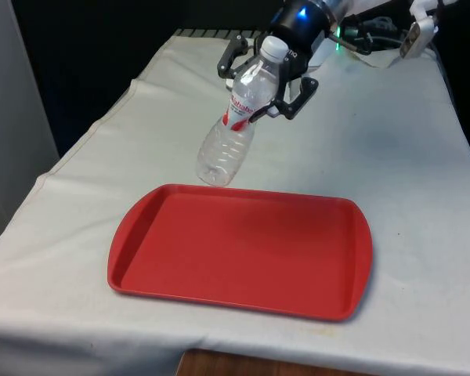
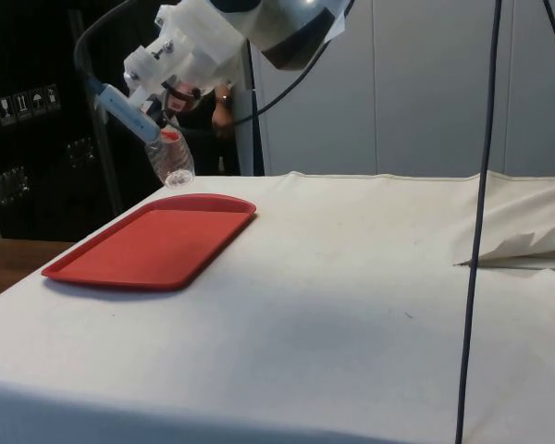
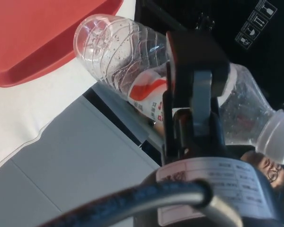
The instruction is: Place the bottle upright on the tray.
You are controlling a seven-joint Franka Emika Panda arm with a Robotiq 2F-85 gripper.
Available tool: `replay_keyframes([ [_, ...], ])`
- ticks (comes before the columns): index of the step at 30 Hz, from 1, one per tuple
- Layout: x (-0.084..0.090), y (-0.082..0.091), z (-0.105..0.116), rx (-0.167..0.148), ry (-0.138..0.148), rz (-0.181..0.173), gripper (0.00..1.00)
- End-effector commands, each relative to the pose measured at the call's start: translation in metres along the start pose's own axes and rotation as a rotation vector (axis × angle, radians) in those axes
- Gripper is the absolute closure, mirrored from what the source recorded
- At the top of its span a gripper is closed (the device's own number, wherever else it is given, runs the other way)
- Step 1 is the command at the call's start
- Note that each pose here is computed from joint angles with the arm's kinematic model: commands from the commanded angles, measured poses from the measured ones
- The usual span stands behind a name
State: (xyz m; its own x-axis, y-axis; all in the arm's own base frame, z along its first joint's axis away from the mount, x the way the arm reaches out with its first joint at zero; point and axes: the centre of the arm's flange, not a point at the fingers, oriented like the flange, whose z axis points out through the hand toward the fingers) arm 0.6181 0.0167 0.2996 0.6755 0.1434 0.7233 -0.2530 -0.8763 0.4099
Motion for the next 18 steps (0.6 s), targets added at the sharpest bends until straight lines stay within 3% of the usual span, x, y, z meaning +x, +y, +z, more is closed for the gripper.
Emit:
replay_keyframes([
  [1,0.0036,0.0011,0.0006,0.018,0.013,0.018,0.86],
  [7,0.0031,0.0041,0.0038,0.025,0.008,0.070,0.86],
  [8,-0.0006,0.0033,0.0037,0.007,-0.004,0.059,0.86],
  [9,0.0024,0.0046,0.0044,0.026,0.006,0.077,0.86],
  [17,-0.0010,0.0087,0.0079,0.038,-0.006,0.142,0.86],
  [18,-0.0041,0.0077,0.0074,0.018,-0.014,0.127,0.86],
])
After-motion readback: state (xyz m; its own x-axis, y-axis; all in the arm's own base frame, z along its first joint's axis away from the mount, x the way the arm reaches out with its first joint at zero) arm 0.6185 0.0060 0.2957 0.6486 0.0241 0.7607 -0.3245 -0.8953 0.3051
